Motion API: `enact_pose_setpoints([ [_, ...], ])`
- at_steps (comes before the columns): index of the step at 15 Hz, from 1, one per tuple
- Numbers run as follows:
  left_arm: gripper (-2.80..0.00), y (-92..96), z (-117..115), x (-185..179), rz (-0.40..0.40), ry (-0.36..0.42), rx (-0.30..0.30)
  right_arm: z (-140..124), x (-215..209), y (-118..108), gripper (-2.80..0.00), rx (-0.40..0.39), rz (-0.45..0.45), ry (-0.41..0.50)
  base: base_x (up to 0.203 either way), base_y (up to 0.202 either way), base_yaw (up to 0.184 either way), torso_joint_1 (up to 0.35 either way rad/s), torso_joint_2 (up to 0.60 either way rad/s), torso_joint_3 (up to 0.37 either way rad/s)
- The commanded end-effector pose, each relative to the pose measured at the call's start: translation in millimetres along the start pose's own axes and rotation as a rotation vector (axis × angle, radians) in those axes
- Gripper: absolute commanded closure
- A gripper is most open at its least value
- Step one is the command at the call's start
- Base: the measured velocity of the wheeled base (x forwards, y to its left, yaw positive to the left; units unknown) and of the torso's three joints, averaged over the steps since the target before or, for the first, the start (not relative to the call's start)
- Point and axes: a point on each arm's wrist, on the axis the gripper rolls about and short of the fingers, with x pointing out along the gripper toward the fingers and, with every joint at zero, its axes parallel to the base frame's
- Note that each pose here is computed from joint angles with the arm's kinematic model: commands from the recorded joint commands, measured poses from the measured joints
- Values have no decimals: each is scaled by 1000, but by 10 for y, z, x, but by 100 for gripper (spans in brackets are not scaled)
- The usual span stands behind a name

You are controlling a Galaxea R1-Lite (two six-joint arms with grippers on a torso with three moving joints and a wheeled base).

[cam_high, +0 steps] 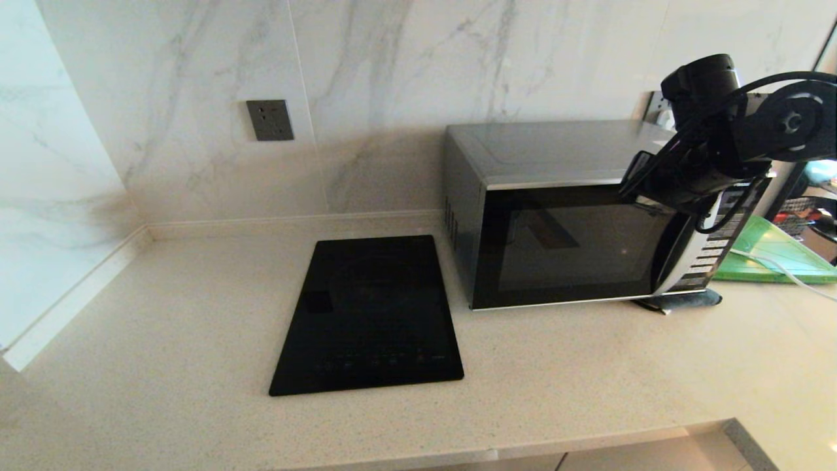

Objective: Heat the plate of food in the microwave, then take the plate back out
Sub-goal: Close the microwave oven, then open the microwave oven

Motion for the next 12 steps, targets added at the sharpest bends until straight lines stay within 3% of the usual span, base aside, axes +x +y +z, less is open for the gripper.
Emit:
enact_pose_setpoints([
  [1,0,0,0,0,1,0,-1,28,-79,-7,0,6,16,-1,0,0,0,0,0,0],
  [3,0,0,0,0,1,0,-1,126,-352,-59,0,14,51,-16,0,0,0,0,0,0],
  [7,0,0,1,1,1,1,-1,165,-967,-316,0,-22,78,61,0,0,0,0,0,0],
  [12,0,0,0,1,1,0,-1,-9,-1546,-785,0,-64,45,112,0,0,0,0,0,0],
])
